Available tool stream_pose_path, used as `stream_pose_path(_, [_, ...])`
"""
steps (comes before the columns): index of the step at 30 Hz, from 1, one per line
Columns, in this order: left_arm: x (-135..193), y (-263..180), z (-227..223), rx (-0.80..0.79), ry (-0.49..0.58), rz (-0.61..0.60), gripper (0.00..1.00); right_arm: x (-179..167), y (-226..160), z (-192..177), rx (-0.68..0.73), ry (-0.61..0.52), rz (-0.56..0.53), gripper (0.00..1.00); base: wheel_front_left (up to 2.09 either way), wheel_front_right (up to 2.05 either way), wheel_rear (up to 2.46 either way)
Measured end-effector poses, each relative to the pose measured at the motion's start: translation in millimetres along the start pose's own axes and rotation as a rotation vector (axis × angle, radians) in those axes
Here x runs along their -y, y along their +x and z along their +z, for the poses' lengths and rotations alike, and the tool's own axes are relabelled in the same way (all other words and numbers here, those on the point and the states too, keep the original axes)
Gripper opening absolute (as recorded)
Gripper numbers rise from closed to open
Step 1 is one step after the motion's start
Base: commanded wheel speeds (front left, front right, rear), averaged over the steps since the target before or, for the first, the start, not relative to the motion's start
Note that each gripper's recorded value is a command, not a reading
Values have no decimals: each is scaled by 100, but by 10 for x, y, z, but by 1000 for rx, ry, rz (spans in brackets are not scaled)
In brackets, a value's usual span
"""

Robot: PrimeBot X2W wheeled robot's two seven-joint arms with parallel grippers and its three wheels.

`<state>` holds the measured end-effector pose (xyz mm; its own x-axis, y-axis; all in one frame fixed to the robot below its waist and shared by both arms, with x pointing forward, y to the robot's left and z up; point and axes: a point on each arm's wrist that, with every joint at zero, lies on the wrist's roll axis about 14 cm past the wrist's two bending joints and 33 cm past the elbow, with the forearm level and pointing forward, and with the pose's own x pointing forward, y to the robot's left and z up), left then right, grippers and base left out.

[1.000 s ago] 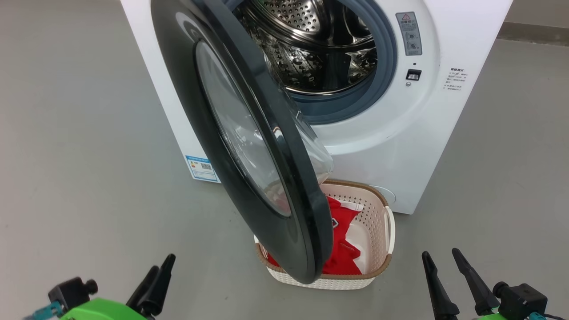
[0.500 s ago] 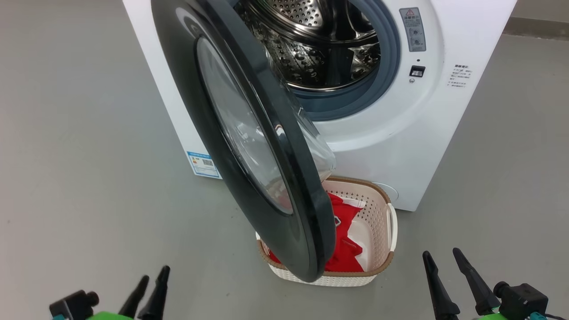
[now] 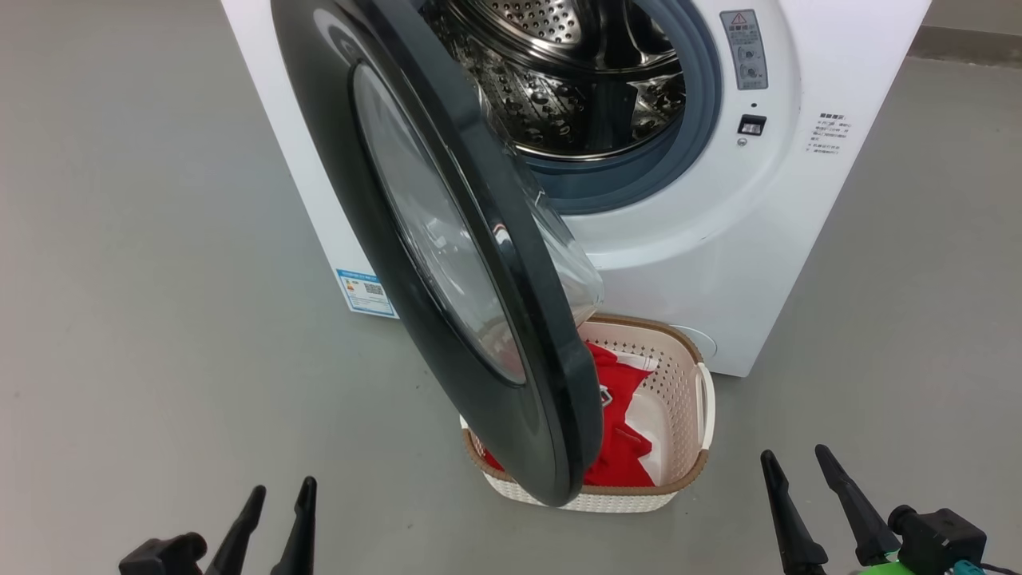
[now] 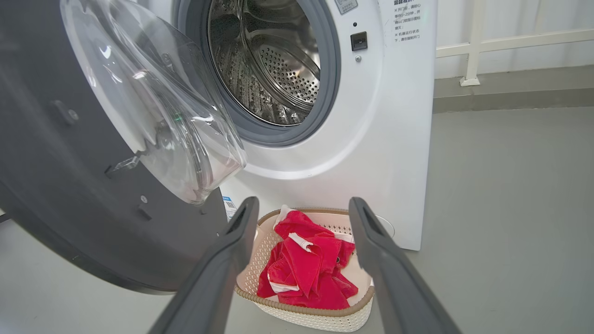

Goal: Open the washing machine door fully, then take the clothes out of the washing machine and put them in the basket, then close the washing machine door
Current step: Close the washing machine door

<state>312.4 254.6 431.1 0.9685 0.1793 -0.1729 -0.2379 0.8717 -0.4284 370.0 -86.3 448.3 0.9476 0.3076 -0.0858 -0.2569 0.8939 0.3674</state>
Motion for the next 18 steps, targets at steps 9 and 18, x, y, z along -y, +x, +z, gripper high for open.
stream_pose_path(9, [64, -45, 183, 83, 135, 7, 100, 16, 1, -1, -1, -1, -3, 100, 0, 0, 0])
stream_pose_path(18, [205, -69, 346, 141, 243, -26, 100, 31, -1, 10, 2, -3, -6, 100, 0, 0, 0])
